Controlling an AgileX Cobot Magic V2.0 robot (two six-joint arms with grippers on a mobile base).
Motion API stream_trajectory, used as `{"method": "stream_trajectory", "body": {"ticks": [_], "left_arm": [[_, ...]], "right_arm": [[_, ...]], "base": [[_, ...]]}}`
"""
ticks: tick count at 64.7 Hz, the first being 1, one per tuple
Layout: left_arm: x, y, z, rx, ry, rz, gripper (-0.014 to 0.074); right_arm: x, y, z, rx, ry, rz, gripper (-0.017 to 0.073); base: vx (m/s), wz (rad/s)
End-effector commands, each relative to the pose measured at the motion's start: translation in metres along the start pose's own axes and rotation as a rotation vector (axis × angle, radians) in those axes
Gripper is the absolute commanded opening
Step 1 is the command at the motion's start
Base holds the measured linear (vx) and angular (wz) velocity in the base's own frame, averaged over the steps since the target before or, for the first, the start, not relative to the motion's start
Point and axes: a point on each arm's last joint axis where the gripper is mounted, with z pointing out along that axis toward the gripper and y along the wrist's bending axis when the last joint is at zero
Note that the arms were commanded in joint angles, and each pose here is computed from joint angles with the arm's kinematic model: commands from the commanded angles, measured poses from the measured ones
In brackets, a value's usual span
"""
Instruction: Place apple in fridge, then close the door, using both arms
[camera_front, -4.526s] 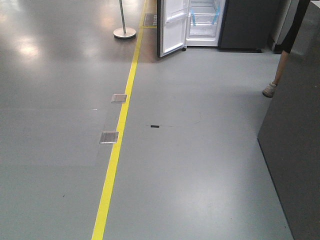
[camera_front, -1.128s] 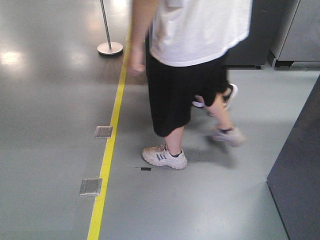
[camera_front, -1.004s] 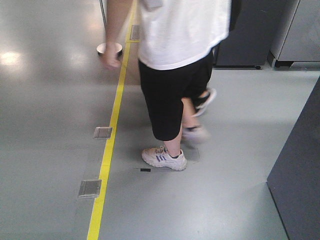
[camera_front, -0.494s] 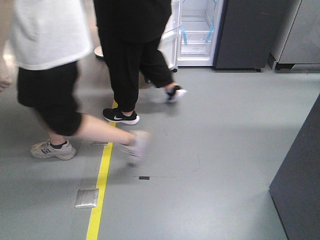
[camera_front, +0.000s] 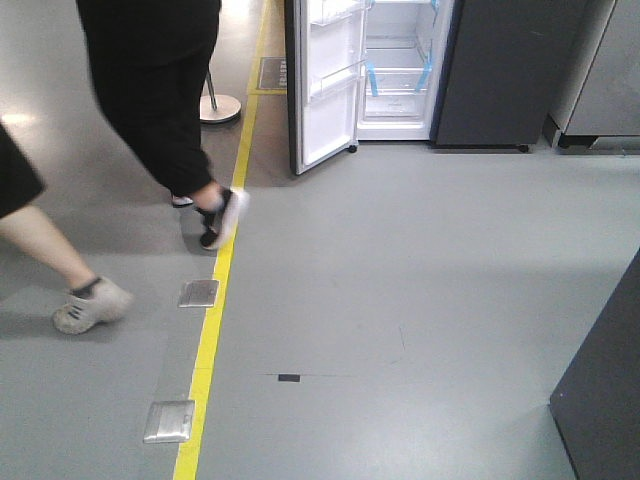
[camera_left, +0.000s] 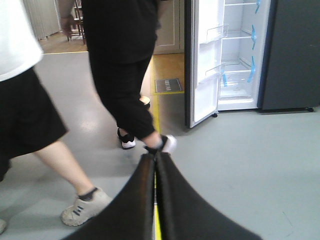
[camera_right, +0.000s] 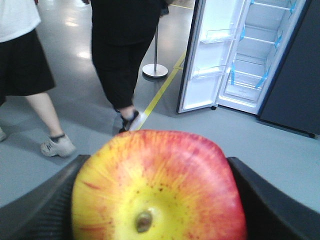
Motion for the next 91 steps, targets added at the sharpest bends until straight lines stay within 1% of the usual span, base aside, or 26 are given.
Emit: {"method": "stream_trajectory", "body": {"ticks": [1,91], "left_arm": [[-0.0126,-0.0012,-0.0028,0.013,-0.100,-0.009,-0.0006],[-0.0126,-0.0012,-0.0028,0.013,-0.100,-0.009,-0.0006]], "right_arm": [[-0.0120,-0.0012,-0.0047,0.023,-0.098,0.000,0.0098],[-0.0120,-0.0012,-0.0047,0.023,-0.098,0.000,0.0098]], "base": [[0.17,0.01],[0.18,0.02]]}}
